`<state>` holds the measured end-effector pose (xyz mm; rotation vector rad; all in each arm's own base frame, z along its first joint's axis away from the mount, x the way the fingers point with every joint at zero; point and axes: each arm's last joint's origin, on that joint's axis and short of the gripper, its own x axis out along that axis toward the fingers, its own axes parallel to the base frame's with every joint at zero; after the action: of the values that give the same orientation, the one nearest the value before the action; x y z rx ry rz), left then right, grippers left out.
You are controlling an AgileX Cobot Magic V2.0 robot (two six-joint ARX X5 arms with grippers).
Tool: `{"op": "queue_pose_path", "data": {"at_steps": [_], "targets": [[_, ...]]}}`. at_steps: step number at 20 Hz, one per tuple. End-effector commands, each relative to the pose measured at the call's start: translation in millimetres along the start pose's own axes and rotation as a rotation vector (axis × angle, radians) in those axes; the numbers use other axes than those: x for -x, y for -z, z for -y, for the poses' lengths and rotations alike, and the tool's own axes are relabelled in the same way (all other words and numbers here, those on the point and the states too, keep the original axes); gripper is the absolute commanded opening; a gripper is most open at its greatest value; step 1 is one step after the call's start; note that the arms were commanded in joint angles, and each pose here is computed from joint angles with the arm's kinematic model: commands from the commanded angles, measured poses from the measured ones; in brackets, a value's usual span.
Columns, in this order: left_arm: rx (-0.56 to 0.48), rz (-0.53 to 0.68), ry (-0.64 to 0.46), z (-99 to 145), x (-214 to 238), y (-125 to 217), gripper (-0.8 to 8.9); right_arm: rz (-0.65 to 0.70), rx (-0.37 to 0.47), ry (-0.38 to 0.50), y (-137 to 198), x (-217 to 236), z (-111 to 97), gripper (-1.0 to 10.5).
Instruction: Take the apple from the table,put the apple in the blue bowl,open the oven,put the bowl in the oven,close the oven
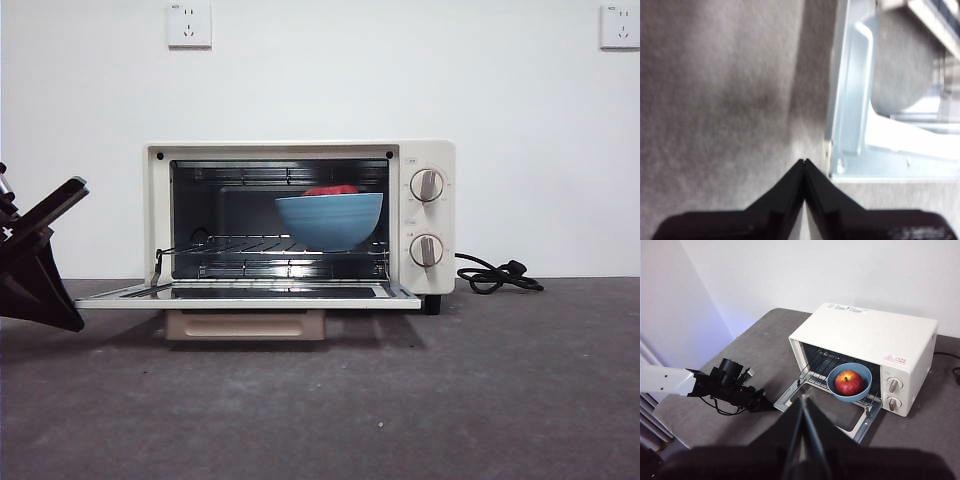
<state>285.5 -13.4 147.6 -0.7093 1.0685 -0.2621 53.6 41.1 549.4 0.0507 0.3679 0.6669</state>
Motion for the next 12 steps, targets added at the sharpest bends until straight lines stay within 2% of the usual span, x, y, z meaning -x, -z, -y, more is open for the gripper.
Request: {"op": "queue_pose_path", "data": {"at_steps": [1, 7, 12], "targets": [[0.032, 0.017, 0.014, 2.4, -0.9, -0.2, -0.08, -0.027, -0.013, 0.002, 3.1, -0.4, 0.4, -0.1], [0.042, 0.031, 0.002, 2.2, -0.9, -1.0, -0.08, -0.027, -0.013, 0.002, 3.1, -0.4, 0.4, -0.1], [0.041, 0.022, 0.061, 5.0, -0.9, -2.3, -0.08, -0.027, -0.013, 0.002, 3.1, -0.4, 0.4, -0.1]]}}
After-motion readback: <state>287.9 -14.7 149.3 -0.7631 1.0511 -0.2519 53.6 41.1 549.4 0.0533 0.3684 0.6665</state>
